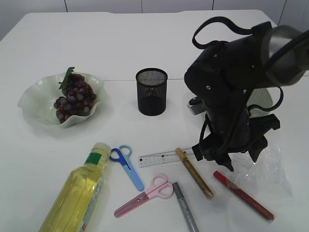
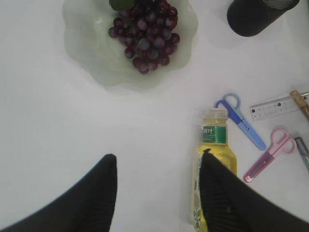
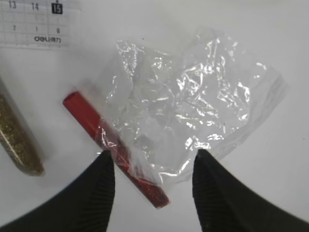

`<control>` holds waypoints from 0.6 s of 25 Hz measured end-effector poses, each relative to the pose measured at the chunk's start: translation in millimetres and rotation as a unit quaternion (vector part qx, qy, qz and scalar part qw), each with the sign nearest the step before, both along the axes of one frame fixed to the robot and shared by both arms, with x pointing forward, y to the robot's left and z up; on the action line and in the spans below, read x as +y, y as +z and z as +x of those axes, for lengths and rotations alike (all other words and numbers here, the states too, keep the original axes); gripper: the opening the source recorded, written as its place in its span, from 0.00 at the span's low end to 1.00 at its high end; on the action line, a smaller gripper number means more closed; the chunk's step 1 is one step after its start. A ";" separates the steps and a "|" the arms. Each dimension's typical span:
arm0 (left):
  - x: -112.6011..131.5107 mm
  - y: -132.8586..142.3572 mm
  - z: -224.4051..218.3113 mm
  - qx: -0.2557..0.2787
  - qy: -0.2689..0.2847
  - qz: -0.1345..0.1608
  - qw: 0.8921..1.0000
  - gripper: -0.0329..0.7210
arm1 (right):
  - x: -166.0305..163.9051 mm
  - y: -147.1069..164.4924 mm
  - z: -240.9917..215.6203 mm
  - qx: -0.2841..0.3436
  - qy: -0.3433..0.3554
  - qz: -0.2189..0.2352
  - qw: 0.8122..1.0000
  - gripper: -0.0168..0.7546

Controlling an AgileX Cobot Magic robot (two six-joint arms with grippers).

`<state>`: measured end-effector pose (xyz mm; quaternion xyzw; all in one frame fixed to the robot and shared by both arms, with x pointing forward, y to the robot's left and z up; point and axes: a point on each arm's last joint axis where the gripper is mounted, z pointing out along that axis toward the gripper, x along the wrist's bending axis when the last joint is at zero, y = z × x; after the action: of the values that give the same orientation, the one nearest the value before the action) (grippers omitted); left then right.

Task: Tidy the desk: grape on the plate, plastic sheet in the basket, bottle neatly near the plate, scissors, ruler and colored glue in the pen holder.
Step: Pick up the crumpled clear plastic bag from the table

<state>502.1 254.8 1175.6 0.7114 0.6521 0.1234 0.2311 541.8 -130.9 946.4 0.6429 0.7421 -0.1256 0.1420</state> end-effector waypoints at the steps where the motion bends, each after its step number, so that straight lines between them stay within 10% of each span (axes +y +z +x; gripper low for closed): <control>1: 0.0 0.0 0.0 0.000 0.000 0.000 1.000 0.58 | -0.3 0.1 0.3 -0.001 0.001 -0.002 1.000 0.52; 15: 0.0 0.0 0.0 0.000 0.000 0.000 1.000 0.58 | -1.9 0.9 1.9 -0.008 0.008 -0.012 1.000 0.52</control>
<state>502.1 254.8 1175.6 0.7114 0.6521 0.1234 0.2311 543.7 -132.8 947.2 0.6363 0.7445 -0.1278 0.1566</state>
